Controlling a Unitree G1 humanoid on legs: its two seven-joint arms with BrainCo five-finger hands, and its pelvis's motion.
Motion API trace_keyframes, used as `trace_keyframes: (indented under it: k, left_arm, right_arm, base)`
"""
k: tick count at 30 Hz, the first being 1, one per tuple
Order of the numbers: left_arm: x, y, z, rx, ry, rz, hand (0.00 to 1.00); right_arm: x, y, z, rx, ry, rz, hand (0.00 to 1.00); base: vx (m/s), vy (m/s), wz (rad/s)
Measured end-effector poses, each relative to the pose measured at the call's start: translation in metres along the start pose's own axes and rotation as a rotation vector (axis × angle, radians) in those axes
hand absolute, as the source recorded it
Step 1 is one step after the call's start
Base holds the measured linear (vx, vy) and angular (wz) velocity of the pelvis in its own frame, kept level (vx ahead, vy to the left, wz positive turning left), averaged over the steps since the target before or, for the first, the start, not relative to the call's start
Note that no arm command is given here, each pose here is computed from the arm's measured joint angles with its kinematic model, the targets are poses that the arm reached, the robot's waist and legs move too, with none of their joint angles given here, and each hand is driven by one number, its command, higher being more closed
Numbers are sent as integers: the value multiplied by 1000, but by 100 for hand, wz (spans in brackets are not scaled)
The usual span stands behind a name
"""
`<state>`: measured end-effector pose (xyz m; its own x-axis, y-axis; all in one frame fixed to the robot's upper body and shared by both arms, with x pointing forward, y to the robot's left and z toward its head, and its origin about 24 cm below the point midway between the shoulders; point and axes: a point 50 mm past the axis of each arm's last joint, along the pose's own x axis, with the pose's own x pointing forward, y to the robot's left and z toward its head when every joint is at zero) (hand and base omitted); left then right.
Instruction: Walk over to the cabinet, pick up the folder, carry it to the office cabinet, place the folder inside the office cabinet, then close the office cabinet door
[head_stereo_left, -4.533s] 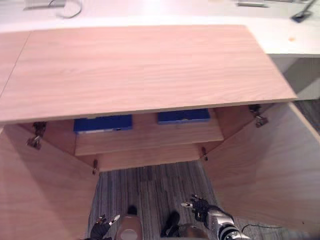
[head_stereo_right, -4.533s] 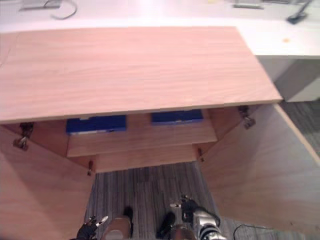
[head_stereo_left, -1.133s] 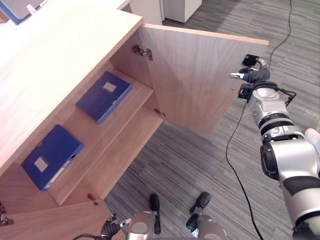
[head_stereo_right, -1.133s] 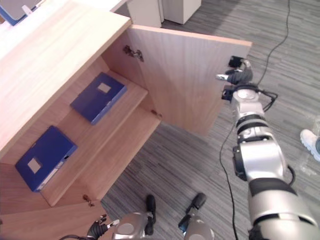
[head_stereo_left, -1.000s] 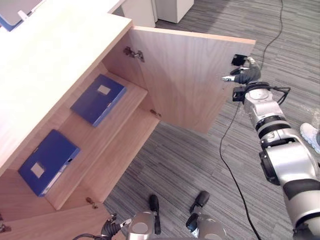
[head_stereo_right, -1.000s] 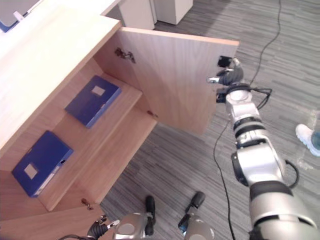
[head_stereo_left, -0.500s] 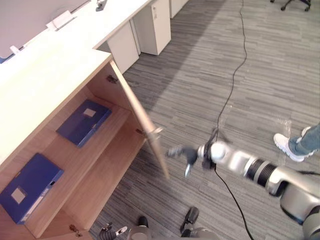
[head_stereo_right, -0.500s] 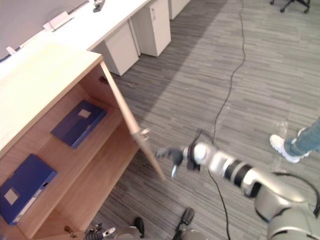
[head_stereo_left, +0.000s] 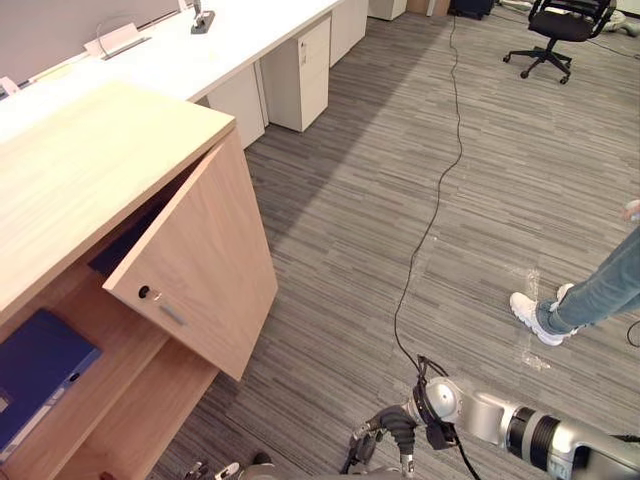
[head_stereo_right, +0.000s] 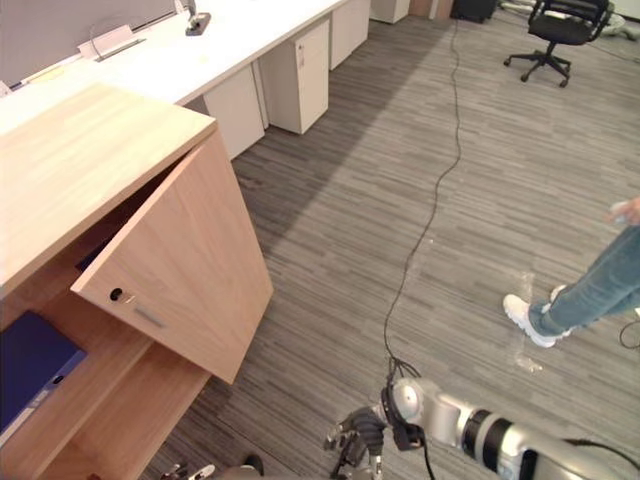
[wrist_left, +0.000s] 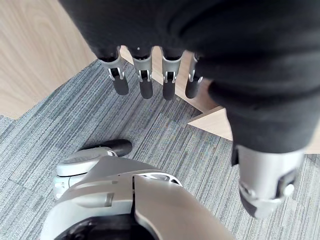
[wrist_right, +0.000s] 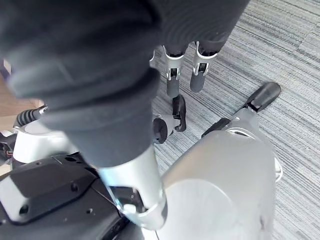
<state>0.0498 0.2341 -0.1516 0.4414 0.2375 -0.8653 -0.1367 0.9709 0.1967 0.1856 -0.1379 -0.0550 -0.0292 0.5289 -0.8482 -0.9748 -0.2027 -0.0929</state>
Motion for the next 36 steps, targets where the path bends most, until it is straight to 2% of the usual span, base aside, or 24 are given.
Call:
trace_keyframes:
  k: [4,6,9,10,11,12,14,15,19,23,28,31,36]
  left_arm:
    - [1,-2,6,-1,-21,-3,0]
    - [1,-5,9,-6,-30,-3,0]
    - [1,-18,7,-58,-21,-16,0]
    - [1,-20,6,-74,-17,-6,0]
    - [1,-20,5,-72,-13,1,0]
    - [1,-19,2,-65,4,16,0]
    - [1,-18,-5,-50,40,33,0]
    - [1,-15,-8,-36,52,43,0]
    - [7,-7,8,-54,17,88,0]
    - [8,-1,10,-84,8,129,0]
    - [3,-5,-8,-230,70,161,0]
    - [4,-3,-7,-309,62,182,0]
    - [7,-2,3,-306,32,190,0]
  right_arm:
    - [21,-24,-3,99,24,-173,0]
    - [35,-35,-14,249,70,-331,0]
    - [36,-31,-45,472,178,-523,0]
    - [34,-20,-63,613,232,-604,0]
    - [33,-11,-73,685,263,-643,0]
    - [30,15,-93,874,328,-726,0]
    - [29,45,-107,1082,378,-803,0]
    - [35,66,-108,1236,391,-839,0]
    - [60,112,-94,1631,373,-873,0]
    - [78,109,-74,1738,314,-859,0]
    - [75,106,-76,1775,279,-903,0]
    - [74,119,-78,1813,300,-904,0]
    - [70,122,-86,1881,323,-933,0]
  base:
    - [25,32,16]
    - [25,22,56]
    - [56,82,89]
    - [69,158,105]
    - [103,281,175]
    - [82,235,159]
    - [105,244,190]
    - [129,180,184]
    - [121,-21,201]
    - [41,-240,118]
    - [37,-244,26]
    - [32,-189,73]
    - [-20,28,69]
